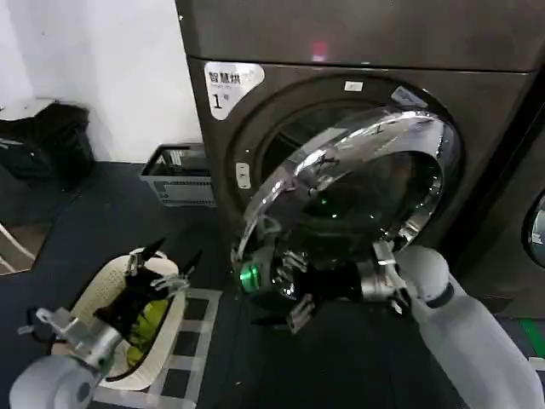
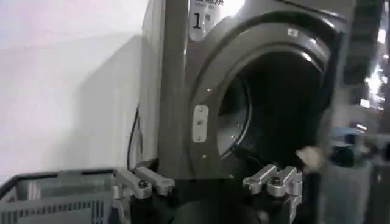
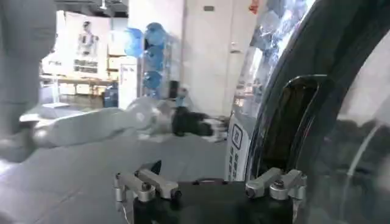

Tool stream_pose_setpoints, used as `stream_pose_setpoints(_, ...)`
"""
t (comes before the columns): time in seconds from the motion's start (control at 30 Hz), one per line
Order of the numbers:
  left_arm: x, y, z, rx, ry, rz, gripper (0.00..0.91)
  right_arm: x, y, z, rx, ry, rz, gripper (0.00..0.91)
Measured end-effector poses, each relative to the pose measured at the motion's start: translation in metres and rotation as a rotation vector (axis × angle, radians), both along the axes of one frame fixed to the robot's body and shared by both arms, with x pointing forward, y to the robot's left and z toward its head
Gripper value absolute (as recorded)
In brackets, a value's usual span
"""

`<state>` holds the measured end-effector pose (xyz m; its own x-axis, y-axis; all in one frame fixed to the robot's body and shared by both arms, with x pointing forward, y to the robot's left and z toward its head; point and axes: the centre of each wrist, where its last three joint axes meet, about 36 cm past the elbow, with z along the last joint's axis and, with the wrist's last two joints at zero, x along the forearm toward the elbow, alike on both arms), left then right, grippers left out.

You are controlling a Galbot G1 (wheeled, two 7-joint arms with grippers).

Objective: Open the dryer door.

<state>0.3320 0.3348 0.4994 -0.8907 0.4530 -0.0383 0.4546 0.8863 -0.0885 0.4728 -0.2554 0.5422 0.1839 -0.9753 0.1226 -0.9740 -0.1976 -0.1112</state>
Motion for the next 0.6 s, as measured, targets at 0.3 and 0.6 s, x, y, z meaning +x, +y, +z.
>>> stream_pose_setpoints(0.3, 0.030, -0.002, 0.015, -0.068, -0.022, -0.106, 0.907, -0.014, -0.016, 0.004, -0.007, 0.007, 0.064, 0.907)
stream_pose_setpoints(0.6, 0.071, -0.019, 0.028, -0.091, -0.073, -0.267, 0.907, -0.020, -0.041, 0.004, 0.016, 0.038, 0.065, 0.907)
